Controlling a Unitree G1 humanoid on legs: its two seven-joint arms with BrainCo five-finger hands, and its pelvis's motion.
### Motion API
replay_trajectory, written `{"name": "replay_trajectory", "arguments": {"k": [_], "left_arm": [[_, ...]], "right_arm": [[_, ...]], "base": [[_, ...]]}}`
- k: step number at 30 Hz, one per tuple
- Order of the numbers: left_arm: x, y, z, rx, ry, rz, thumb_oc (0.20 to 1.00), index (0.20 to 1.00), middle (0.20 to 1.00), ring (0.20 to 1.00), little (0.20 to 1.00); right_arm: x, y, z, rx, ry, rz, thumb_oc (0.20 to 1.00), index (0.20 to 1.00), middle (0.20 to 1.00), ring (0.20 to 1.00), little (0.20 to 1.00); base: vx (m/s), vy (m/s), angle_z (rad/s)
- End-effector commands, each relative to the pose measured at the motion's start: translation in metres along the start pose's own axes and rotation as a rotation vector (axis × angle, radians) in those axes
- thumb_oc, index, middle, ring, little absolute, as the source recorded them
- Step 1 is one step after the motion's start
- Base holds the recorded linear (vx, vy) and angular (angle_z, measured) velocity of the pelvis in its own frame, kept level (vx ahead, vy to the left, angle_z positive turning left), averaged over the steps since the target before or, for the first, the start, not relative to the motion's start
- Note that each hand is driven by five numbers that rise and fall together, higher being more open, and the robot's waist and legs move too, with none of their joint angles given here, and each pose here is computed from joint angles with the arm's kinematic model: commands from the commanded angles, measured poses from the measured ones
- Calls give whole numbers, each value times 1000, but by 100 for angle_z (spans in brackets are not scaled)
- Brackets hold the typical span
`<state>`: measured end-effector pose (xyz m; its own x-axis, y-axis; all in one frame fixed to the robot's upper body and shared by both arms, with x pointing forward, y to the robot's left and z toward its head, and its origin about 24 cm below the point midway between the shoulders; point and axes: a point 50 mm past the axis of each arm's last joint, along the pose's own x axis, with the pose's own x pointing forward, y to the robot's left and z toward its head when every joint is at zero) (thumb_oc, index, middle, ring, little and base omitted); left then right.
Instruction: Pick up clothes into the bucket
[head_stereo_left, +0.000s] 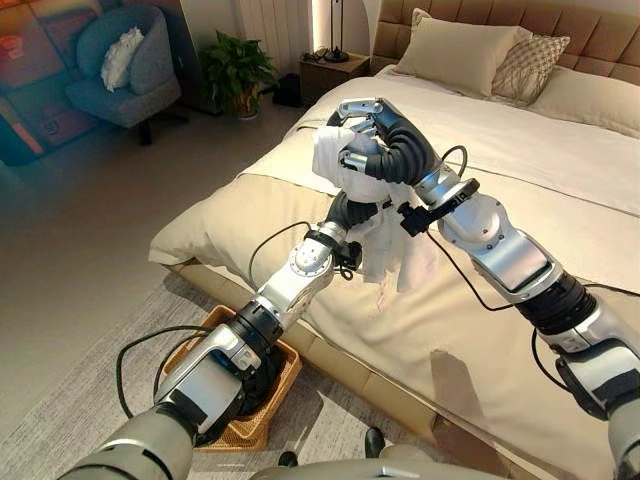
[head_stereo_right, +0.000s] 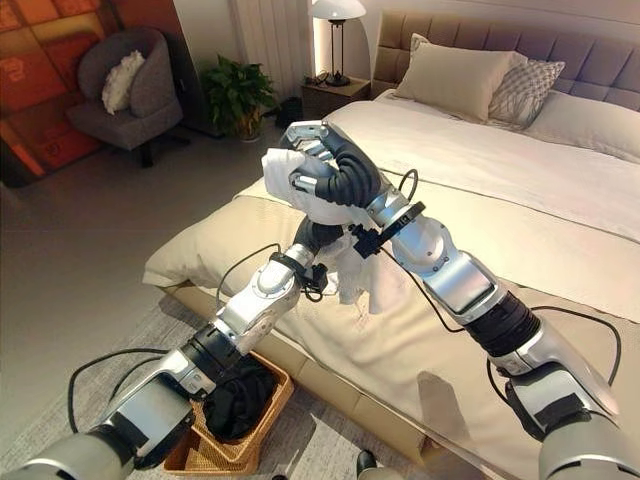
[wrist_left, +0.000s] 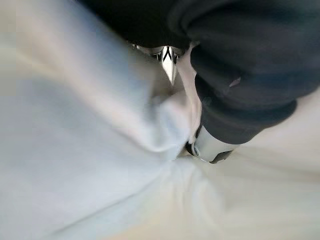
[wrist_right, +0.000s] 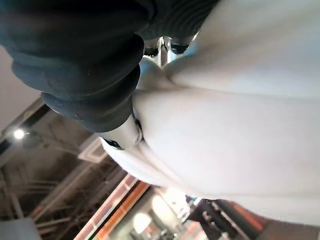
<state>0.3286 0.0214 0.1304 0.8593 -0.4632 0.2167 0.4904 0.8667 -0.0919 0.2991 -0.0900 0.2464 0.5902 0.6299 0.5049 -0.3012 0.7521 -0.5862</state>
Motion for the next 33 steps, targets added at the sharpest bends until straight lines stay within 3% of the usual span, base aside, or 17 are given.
{"name": "replay_trajectory", "arguments": {"k": [1, 3, 4, 6, 7, 8, 9, 15, 22, 26, 27, 28, 29, 33], "left_arm": [[8, -17, 13, -148, -60, -8, 200, 200, 200, 200, 200], [6, -15, 12, -225, -62, 8, 200, 200, 200, 200, 200], [5, -14, 13, -226, -68, 11, 200, 200, 200, 200, 200], [3, -11, 15, -231, -81, 20, 200, 200, 200, 200, 200], [2, -9, 15, -242, -84, 29, 200, 200, 200, 200, 200], [2, -7, 18, -251, -99, 37, 200, 200, 200, 200, 200], [1, -6, 18, -252, -100, 41, 200, 200, 200, 200, 200], [-6, 12, 29, -299, -165, 110, 200, 200, 200, 200, 200], [-31, 47, 37, -339, -253, 256, 200, 200, 200, 200, 200], [-47, 72, 44, -299, -306, 344, 200, 200, 200, 200, 200], [-60, 88, 48, -253, -334, 399, 200, 200, 200, 200, 200], [-60, 88, 47, -253, -333, 399, 200, 200, 200, 200, 200], [-76, 107, 51, -178, -356, 463, 200, 200, 200, 200, 200], [-93, 125, 58, -88, -386, 535, 200, 200, 200, 200, 200]], "right_arm": [[13, -8, 52, 80, -265, -52, 200, 200, 200, 200, 200], [13, -6, 51, 94, -262, -57, 200, 200, 200, 200, 200], [12, -6, 49, 101, -257, -60, 316, 316, 316, 316, 316], [11, -7, 48, 101, -252, -68, 398, 398, 398, 398, 398], [9, -8, 46, 105, -246, -79, 567, 567, 567, 567, 567], [8, -10, 44, 104, -240, -96, 849, 849, 849, 849, 849], [8, -10, 44, 104, -240, -101, 1000, 1000, 1000, 1000, 1000], [-4, -20, 33, 136, -205, -216, 1000, 1000, 1000, 1000, 1000], [-58, -32, -7, 254, -37, -490, 1000, 1000, 1000, 1000, 1000], [-105, -34, -37, 251, 139, -660, 1000, 1000, 1000, 1000, 1000], [-131, -31, -49, 227, 240, -723, 1000, 1000, 1000, 1000, 1000], [-131, -30, -49, 227, 241, -723, 1000, 1000, 1000, 1000, 1000], [-172, -18, -73, 261, 418, -814, 1000, 1000, 1000, 1000, 1000], [-215, 4, -96, 300, 633, -849, 1000, 1000, 1000, 1000, 1000]], "base": [[0, 0, 0], [0, 0, 0], [0, 0, 0], [0, 0, 0], [0, 0, 0], [0, 0, 0], [0, 0, 0], [0, 0, 0], [9, 1, 0], [0, 0, 0], [0, 0, 0], [5, 32, 1], [0, 0, 0], [-16, 9, -2]]}}
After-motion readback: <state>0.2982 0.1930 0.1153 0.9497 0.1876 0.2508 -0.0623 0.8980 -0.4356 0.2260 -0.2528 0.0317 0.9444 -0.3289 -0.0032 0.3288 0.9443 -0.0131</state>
